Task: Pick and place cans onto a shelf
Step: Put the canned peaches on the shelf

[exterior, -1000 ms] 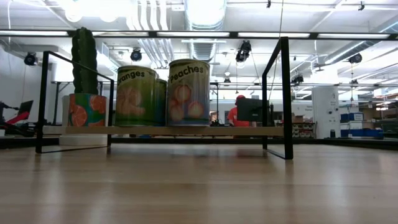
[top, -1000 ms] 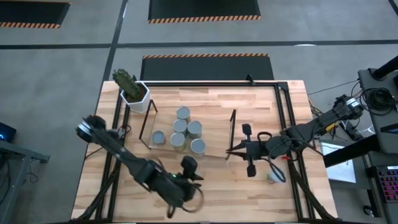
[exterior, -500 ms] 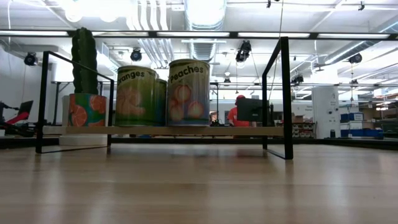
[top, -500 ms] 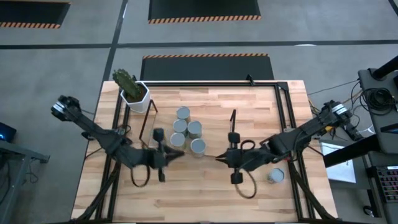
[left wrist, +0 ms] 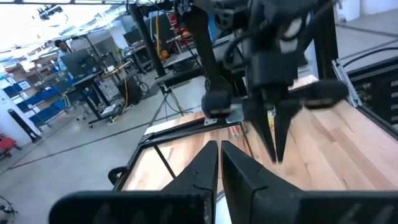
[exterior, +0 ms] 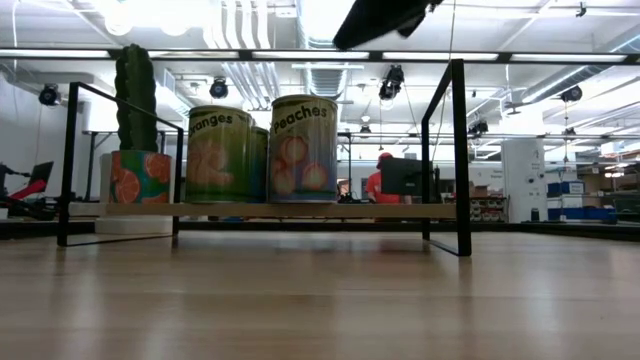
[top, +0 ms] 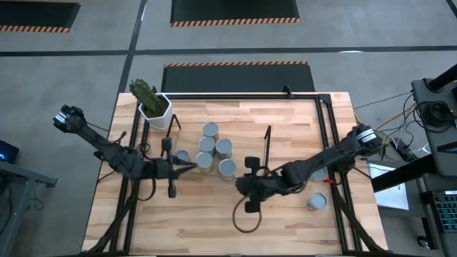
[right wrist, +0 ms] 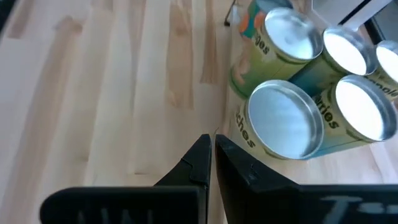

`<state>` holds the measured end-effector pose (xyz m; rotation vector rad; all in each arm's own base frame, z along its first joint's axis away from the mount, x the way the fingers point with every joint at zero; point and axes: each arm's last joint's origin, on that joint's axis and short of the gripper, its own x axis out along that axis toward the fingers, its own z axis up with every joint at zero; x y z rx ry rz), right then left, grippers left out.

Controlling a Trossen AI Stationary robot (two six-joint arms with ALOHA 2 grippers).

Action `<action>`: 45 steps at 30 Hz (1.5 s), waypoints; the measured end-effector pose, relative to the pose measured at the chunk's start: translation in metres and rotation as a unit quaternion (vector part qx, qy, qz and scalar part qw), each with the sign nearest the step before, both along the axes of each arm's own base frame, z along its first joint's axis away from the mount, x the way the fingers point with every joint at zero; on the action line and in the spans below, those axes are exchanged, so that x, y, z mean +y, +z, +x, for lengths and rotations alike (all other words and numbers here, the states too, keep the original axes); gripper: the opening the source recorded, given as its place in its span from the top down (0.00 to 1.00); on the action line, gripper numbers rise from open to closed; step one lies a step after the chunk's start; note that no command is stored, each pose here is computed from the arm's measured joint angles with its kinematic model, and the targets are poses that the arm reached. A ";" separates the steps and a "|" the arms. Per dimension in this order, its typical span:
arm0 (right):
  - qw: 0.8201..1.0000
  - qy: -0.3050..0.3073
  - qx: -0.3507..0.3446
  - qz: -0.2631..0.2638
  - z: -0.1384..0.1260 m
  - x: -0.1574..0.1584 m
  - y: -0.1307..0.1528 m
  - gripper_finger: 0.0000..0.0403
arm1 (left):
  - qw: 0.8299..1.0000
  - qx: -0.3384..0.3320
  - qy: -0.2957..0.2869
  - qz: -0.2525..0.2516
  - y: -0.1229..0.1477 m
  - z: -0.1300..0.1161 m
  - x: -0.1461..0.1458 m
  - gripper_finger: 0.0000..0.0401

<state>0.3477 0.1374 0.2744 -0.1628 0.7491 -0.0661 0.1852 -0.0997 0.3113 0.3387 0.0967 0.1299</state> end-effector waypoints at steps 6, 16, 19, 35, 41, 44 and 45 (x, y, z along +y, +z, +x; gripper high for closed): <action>0.999 0.001 0.029 0.017 0.015 -0.010 -0.016 0.97 | 1.000 -0.003 -0.001 -0.003 0.001 -0.001 0.001 1.00; 0.999 -0.011 0.045 0.010 0.024 -0.022 -0.028 0.97 | 1.000 0.000 -0.001 -0.001 0.001 0.001 0.000 1.00; 0.999 -0.013 0.045 0.009 0.025 -0.024 -0.028 0.97 | 1.000 0.000 -0.001 -0.001 0.001 0.001 0.000 1.00; 0.998 -0.025 0.062 -0.018 0.024 -0.041 -0.029 0.97 | 1.000 -0.001 -0.002 -0.001 0.001 0.001 0.000 1.00; 0.996 -0.037 0.078 -0.032 0.022 -0.047 -0.030 0.97 | 1.000 -0.001 -0.002 -0.001 0.001 0.001 0.000 1.00; 0.995 -0.037 0.081 -0.033 0.022 -0.047 -0.030 0.97 | 1.000 -0.001 -0.002 -0.001 0.001 0.001 0.000 1.00; 0.995 -0.037 0.086 -0.034 0.021 -0.047 -0.031 0.97 | 1.000 -0.001 -0.002 -0.001 0.001 0.001 0.000 1.00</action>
